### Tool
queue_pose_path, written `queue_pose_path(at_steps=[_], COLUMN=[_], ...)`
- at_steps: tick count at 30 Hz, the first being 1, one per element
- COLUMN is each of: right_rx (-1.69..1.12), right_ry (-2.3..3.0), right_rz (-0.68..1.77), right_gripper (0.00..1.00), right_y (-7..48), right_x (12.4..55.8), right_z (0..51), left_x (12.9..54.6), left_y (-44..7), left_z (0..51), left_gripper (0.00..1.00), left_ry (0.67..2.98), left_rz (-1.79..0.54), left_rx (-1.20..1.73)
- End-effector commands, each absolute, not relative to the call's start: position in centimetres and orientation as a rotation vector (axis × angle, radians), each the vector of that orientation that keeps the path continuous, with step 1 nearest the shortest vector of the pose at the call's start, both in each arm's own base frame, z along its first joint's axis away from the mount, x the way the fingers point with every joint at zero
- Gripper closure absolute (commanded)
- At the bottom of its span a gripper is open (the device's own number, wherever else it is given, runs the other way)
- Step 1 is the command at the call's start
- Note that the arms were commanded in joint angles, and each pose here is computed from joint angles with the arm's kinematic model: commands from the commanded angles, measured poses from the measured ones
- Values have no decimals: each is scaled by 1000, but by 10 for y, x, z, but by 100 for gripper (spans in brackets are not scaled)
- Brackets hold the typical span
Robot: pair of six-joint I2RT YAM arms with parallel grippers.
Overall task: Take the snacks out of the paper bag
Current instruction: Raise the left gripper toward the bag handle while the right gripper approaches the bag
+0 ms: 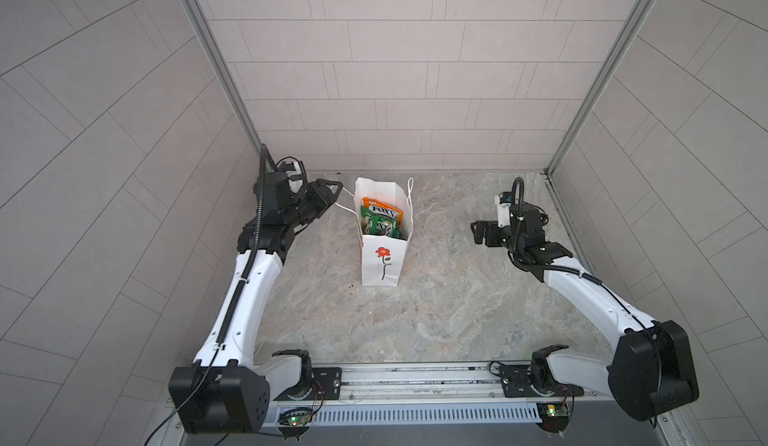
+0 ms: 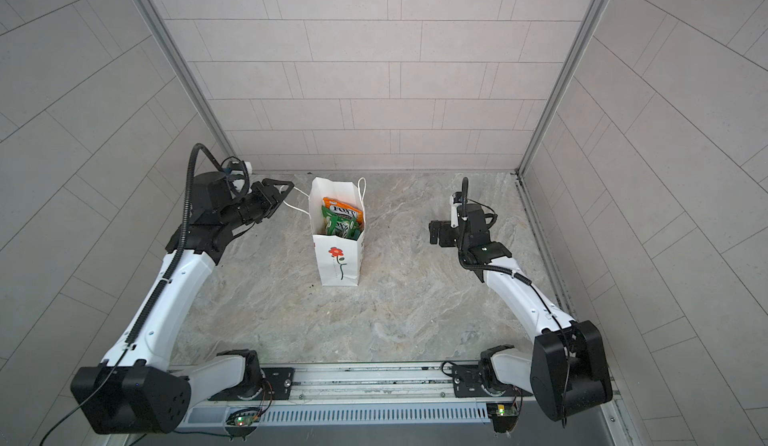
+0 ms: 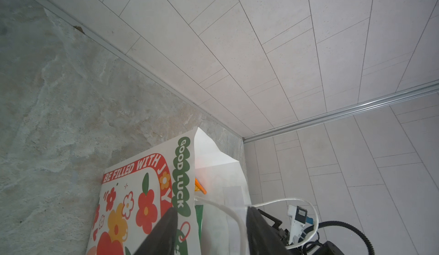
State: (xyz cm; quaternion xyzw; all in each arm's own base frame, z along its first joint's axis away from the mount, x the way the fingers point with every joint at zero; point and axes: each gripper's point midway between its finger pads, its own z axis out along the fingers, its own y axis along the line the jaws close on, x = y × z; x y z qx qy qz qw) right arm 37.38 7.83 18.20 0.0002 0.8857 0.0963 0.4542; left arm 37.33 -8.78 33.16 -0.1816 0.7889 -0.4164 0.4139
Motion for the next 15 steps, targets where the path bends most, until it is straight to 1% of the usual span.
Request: queue_pose_path(at_steps=[1, 3, 4, 6, 10, 12, 15], right_rx=[-20, -33, -39, -59, -109, -151, -212], right_ry=[2196, 2207, 2212, 2223, 2247, 2253, 2251], right_rz=[253, 265, 269, 286, 329, 363, 415], right_gripper=[1, 1, 1, 1, 1, 1, 1], right_y=[83, 87, 89, 95, 112, 125, 148], right_x=[369, 368, 368, 367, 363, 360, 355], right_z=[181, 178, 176, 172, 163, 158, 152], left_x=[374, 376, 376, 379, 384, 388, 393], left_y=[-95, -96, -96, -96, -97, -98, -100], left_z=[335, 335, 335, 336, 343, 347, 354], left_gripper=[56, 66, 68, 79, 91, 100, 100], left_ry=[1972, 1968, 1966, 1964, 1949, 1946, 1940], left_rz=[-1086, -1092, -1094, -1094, -1092, -1082, -1070], left_rx=[-417, -417, -413, -412, -381, -348, -295])
